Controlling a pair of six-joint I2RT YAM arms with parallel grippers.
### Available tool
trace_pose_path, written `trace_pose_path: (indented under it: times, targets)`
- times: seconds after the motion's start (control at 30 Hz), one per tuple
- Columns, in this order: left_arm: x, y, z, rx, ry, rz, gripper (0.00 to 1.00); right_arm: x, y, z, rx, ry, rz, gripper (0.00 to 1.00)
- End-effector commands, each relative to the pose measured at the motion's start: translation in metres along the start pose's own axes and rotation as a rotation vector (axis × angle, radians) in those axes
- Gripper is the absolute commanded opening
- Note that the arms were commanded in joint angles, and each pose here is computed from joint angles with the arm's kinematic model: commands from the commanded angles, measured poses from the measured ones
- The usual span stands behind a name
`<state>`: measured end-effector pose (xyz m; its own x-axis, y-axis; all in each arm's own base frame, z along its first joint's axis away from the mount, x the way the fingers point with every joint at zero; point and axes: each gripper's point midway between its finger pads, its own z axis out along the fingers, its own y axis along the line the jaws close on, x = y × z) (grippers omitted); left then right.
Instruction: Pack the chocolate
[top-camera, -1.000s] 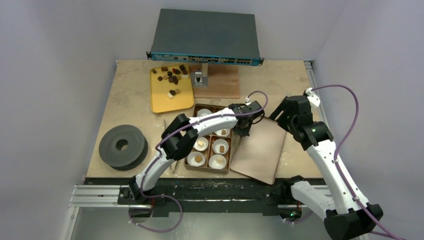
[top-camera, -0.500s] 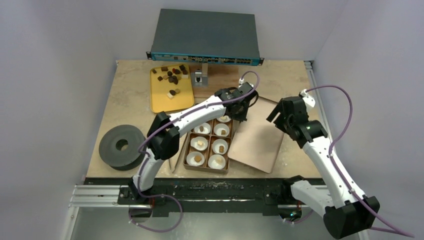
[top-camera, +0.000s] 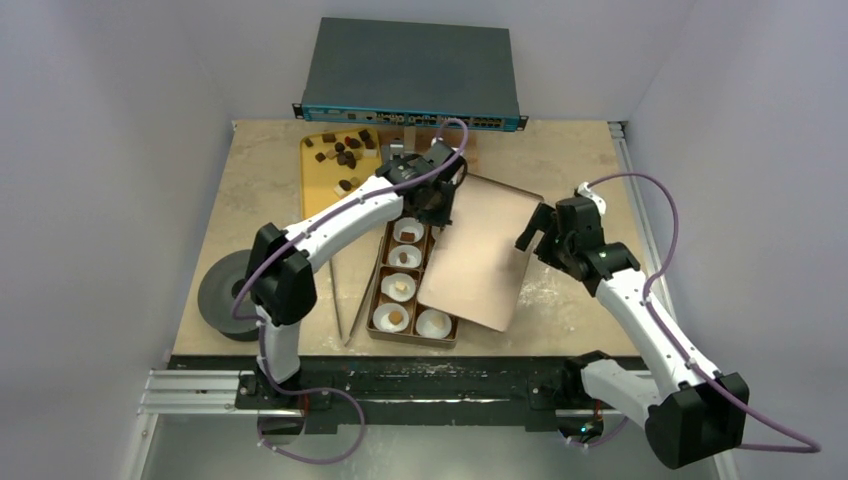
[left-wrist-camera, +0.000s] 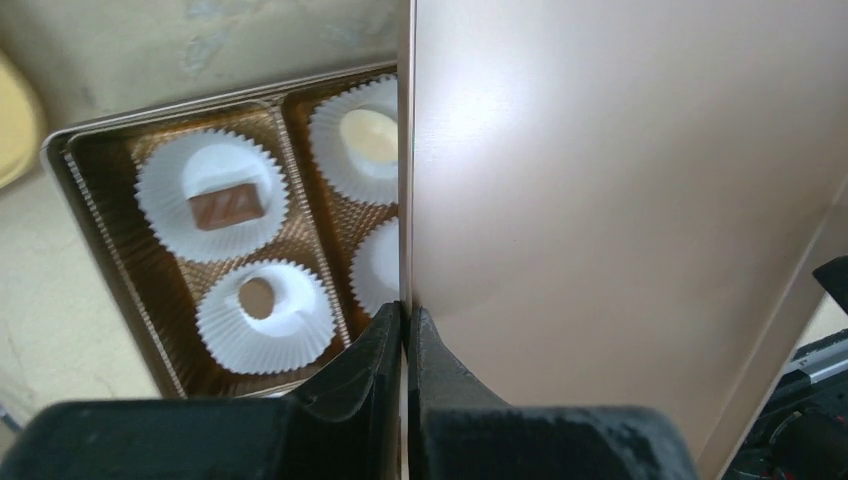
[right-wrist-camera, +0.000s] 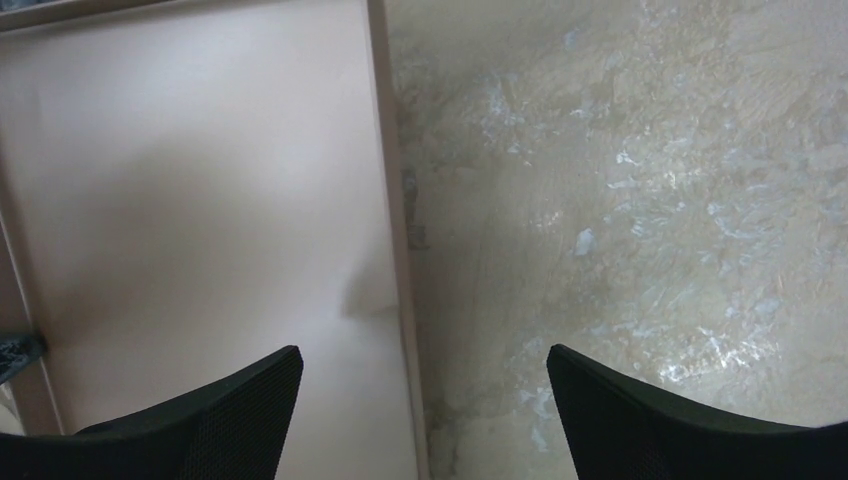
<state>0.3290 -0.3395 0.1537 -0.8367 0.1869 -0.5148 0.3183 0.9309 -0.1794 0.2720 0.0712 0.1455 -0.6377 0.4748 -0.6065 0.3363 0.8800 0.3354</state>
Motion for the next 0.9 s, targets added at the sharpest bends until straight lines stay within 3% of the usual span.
trace_pose_path:
  times: [0.0, 0.17, 0.4, 0.47, 0.6, 0.87]
  targets:
    - [-0.015, 0.003, -0.037, 0.09, -0.067, -0.018, 0.0, -0.005, 0.024, 0.001, -0.133, -0.019, -0.015, 0.9]
    - [-0.011, 0.01, -0.049, 0.162, -0.061, -0.048, 0.0, -0.003, 0.067, 0.001, -0.369, -0.005, -0.019, 0.9]
    - [-0.008, 0.015, -0.063, 0.229, -0.061, -0.058, 0.0, -0.011, 0.097, -0.008, -0.518, -0.012, -0.025, 0.92]
    - [-0.006, 0.014, -0.066, 0.245, -0.061, -0.055, 0.0, -0.011, 0.109, -0.012, -0.577, 0.007, -0.016, 0.88]
    - [-0.006, 0.011, -0.072, 0.287, -0.072, -0.058, 0.0, -0.008, 0.128, -0.023, -0.685, 0.056, 0.029, 0.66]
    - [-0.011, 0.019, -0.084, 0.267, -0.113, -0.036, 0.0, -0.019, 0.137, -0.056, -0.74, 0.049, 0.108, 0.2]
